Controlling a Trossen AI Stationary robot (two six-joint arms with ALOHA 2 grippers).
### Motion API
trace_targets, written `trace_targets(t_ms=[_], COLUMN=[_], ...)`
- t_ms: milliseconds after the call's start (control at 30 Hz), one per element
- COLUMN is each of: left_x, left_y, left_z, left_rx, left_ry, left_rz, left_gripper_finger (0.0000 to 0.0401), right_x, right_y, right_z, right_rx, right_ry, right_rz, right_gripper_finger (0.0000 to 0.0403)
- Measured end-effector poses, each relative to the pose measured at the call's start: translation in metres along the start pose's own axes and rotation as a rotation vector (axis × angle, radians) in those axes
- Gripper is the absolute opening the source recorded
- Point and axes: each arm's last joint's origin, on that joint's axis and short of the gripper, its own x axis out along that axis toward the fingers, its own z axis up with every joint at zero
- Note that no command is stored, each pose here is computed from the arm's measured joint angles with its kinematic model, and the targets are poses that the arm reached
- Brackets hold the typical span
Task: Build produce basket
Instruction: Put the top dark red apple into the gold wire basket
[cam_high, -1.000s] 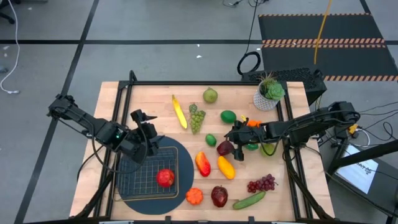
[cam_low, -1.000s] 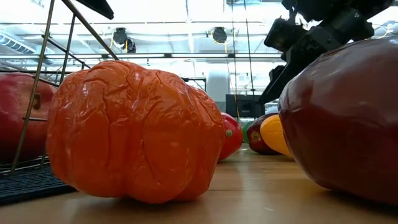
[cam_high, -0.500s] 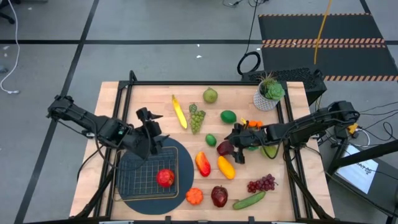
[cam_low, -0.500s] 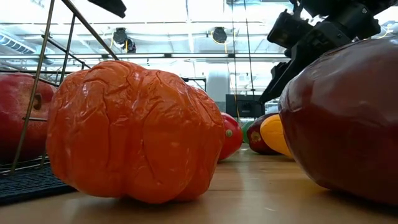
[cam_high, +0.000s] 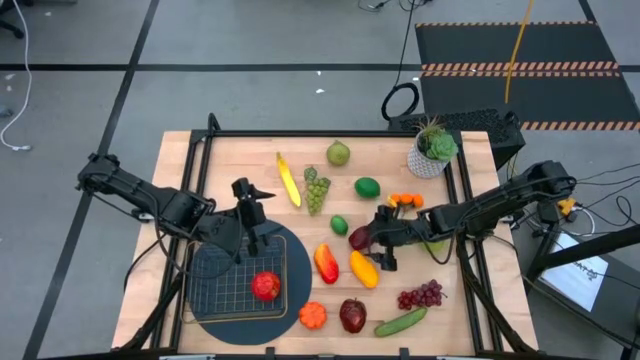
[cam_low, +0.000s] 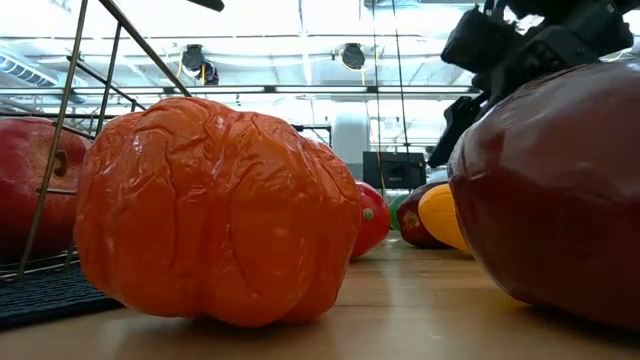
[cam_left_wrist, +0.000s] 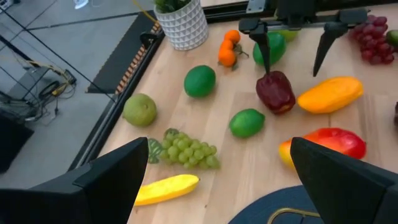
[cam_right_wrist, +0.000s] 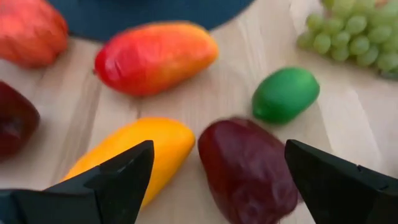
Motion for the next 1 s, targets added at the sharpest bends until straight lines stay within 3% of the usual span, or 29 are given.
trace_targets(t_ms=[433, 1000], left_x=[0.004, 0.004], left_y=[-0.004, -0.004], left_z=[0.003, 0.003], left_rx=[0.000, 0.042], left_ry=[-0.012, -0.014], left_rz=[-0.029, -0.028], left_gripper_finger=[0.0390, 0.0390], right_x=[0.005, 0.009], right_y=[-0.008, -0.010], right_z=[-0.020, -0.031], right_rx=[-0.068, -0.083], right_ry=[0.034, -0.035], right_rz=[-0.024, 0.013], right_gripper_finger=[0.0339, 0.0338])
